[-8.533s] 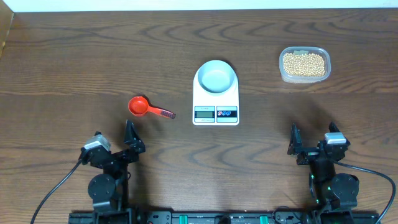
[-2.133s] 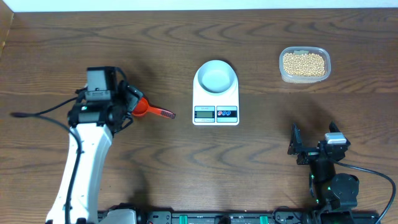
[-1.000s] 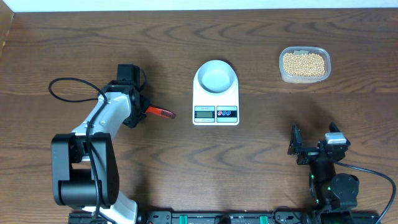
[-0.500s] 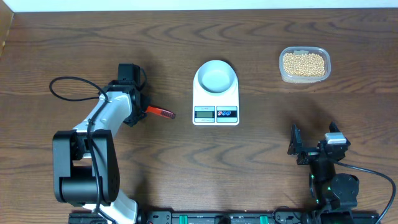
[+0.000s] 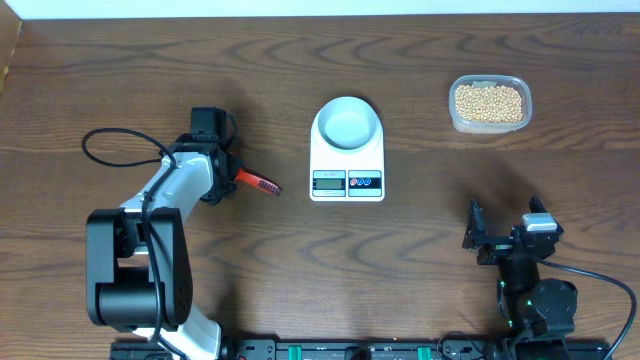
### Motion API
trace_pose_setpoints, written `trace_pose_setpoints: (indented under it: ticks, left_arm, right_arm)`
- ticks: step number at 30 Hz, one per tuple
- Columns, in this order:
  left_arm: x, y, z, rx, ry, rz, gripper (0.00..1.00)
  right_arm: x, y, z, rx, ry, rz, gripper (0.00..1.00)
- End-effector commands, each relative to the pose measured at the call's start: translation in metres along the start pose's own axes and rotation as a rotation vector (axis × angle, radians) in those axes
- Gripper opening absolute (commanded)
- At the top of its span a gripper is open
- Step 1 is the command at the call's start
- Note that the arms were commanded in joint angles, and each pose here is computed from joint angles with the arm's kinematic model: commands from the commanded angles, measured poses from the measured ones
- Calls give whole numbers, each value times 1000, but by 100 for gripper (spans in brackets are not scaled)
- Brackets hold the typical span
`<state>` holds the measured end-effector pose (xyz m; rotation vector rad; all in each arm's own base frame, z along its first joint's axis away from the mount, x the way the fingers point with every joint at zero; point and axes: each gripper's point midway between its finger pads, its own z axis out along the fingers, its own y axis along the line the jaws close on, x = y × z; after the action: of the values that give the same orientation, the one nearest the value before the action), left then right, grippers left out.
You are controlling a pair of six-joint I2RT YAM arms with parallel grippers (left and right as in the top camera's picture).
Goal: Scoop item into bowl and weigh 50g on scale
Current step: 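Lower the left gripper and close it on the red scoop's rim, then lift the red scoop with the left gripper and rotate it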
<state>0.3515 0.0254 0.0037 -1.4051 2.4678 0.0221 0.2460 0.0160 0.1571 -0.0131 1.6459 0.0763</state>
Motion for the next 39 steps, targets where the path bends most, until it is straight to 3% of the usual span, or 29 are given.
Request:
trace_pose_setpoints:
  ticks: [1,23,39]
  left_arm:
    - [3,10,7,-34,1,-6,8]
    - [-1,3,1,-2,-11,-12,7]
    - [-26,-8,-93,190,-118,-117,7]
  right_arm:
    - [0,-4,0,21,0,-7,99]
    - [0,-4,0,21,0,-7,99]
    - [0,-4,0,21,0,-7,99]
